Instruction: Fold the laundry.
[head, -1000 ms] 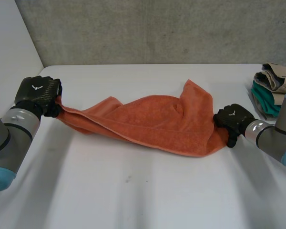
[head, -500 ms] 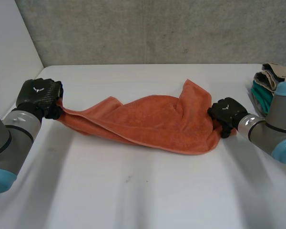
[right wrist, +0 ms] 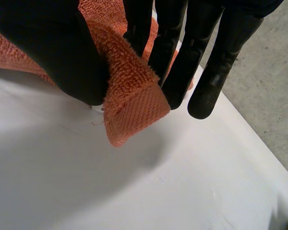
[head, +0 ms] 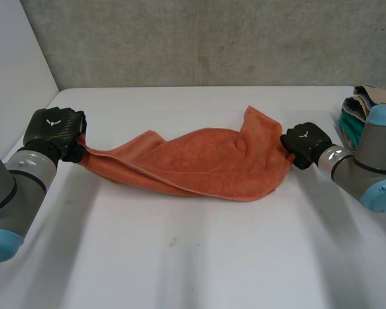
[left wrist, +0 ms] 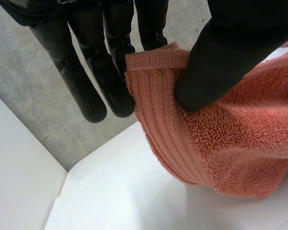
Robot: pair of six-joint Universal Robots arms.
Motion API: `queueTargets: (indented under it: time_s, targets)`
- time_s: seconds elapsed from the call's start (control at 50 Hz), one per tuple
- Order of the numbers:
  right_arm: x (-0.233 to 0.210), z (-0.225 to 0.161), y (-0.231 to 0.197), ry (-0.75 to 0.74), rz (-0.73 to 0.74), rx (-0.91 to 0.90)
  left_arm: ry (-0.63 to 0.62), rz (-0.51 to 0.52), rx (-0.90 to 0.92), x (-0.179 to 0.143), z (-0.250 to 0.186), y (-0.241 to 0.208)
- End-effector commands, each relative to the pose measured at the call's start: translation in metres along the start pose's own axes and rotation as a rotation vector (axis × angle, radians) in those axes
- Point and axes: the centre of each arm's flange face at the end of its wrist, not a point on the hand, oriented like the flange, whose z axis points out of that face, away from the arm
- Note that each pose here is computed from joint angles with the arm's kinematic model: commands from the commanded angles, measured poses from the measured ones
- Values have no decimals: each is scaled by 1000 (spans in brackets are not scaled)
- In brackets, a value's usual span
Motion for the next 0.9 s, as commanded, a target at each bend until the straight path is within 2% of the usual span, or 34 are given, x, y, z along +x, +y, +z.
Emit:
queueTargets:
  time_s: [0.02, 0.1, 0.28, 0.38, 0.44, 0.52, 0.56, 0.64, 0.72, 0.76, 0.8, 0.82, 0.84, 0.9]
  targets:
    - [21, -35, -38, 53, -25, 3, 5, 2, 0, 1, -3, -3]
    - [26, -75, -61, 53, -45, -68, 13, 3, -9, 2, -8, -6]
    - [27, -183, -47, -42, -197, -572, 37, 69, -111, -3, -46, -13]
    - [15, -193, -43, -47, -237, -556, 99, 199, -236, 4, -70, 8]
    - [5, -194, -34, -65, -239, -557, 126, 233, -258, 10, -72, 17]
    - [2, -183, -23, -77, -238, -568, 154, 262, -300, 16, -58, 34]
    - [5, -171, -18, -67, -244, -564, 138, 266, -284, 15, -38, 38]
    - [29, -139, -18, 38, -268, -523, 74, 272, -208, 9, -3, 26]
    - [49, -107, -48, 183, -310, -376, -45, 272, -51, -1, 37, -11]
    - [69, -89, -76, 310, -331, -239, -91, 268, 34, -3, 53, -31]
    - [84, -79, -97, 404, -349, -134, -162, 258, 196, -8, 74, -70]
    - [106, -72, -124, 538, -369, 8, -187, 255, 259, -11, 80, -84]
    - [114, -71, -133, 585, -374, 57, -250, 244, 394, -20, 89, -116]
    - [147, -73, -177, 814, -396, 308, -347, 222, 607, -34, 95, -163]
